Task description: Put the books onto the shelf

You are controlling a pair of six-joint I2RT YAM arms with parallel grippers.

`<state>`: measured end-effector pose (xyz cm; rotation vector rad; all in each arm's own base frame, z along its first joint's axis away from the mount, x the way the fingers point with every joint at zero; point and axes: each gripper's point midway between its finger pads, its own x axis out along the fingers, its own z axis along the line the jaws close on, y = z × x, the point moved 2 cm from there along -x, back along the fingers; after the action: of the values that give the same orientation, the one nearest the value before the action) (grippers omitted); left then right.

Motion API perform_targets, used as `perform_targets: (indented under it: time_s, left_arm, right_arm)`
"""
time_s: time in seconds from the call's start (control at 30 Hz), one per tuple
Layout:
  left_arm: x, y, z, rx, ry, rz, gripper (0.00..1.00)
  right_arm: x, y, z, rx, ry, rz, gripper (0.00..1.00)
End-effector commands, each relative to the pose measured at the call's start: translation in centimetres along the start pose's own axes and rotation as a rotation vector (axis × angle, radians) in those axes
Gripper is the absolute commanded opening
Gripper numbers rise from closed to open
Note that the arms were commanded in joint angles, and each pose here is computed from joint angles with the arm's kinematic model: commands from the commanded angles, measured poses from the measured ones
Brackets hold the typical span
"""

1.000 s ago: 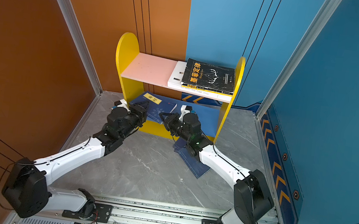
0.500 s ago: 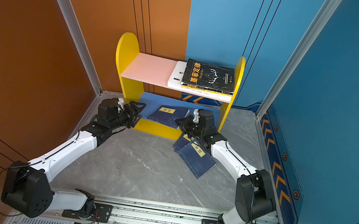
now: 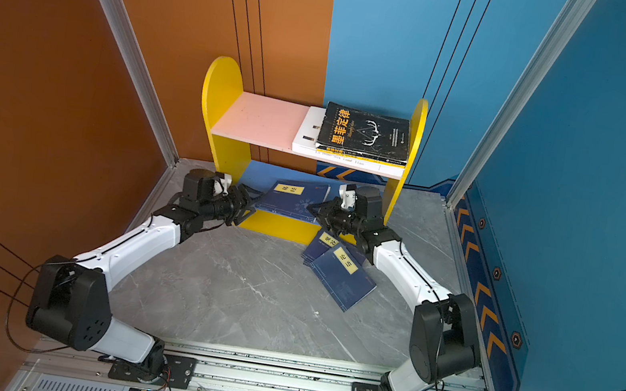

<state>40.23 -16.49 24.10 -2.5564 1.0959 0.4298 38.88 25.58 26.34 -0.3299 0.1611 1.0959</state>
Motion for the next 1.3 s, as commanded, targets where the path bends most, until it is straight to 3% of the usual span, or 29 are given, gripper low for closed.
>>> perform_targets:
  time_s: [0.0,0.13,0.3,0.37,0.47,0.6,0.77,0.97,1.27]
  left_arm:
    - [0.1,-0.4,-2.7,0.048,0.102,0.033,0.65]
    - [0.8,-0.1,-3.3,0.04,0.145,0.054,0.5]
    - [1.4,0.0,-3.4,0.055,0.149,0.032,0.19]
    - [1.9,0.0,-3.3,0.064,0.142,0.015,0.08]
    - [2.8,-0.4,-3.3,0.076,0.14,-0.026,0.0]
    - [3.8,-1.4,-3.2,0.101,0.14,-0.085,0.0]
    - [5.2,-1.1,-3.2,0.157,0.126,-0.095,0.0]
    - [6.3,-0.6,-1.9,0.16,0.091,-0.097,0.0]
    - [6.6,-1.4,-1.2,0.12,0.102,-0.217,0.0]
  right_arm:
    - [0.2,-1.0,2.7,-0.08,-0.097,-0.006,0.0]
    - [0.8,-1.6,2.3,-0.073,-0.097,-0.019,0.0]
    - [1.8,-2.9,0.9,-0.067,-0.022,-0.055,0.0]
    - [2.2,-3.4,0.2,-0.067,0.029,-0.067,0.09]
    - [2.6,-4.1,-1.0,-0.073,0.113,-0.089,0.19]
    - [2.1,-4.7,-3.6,-0.091,0.318,-0.136,0.52]
    - [0.0,-5.4,-6.5,-0.112,0.544,-0.224,0.62]
    - [0.0,-5.2,-7.5,-0.132,0.599,-0.233,0.64]
    - [1.4,-4.8,-7.5,-0.165,0.614,-0.212,0.64]
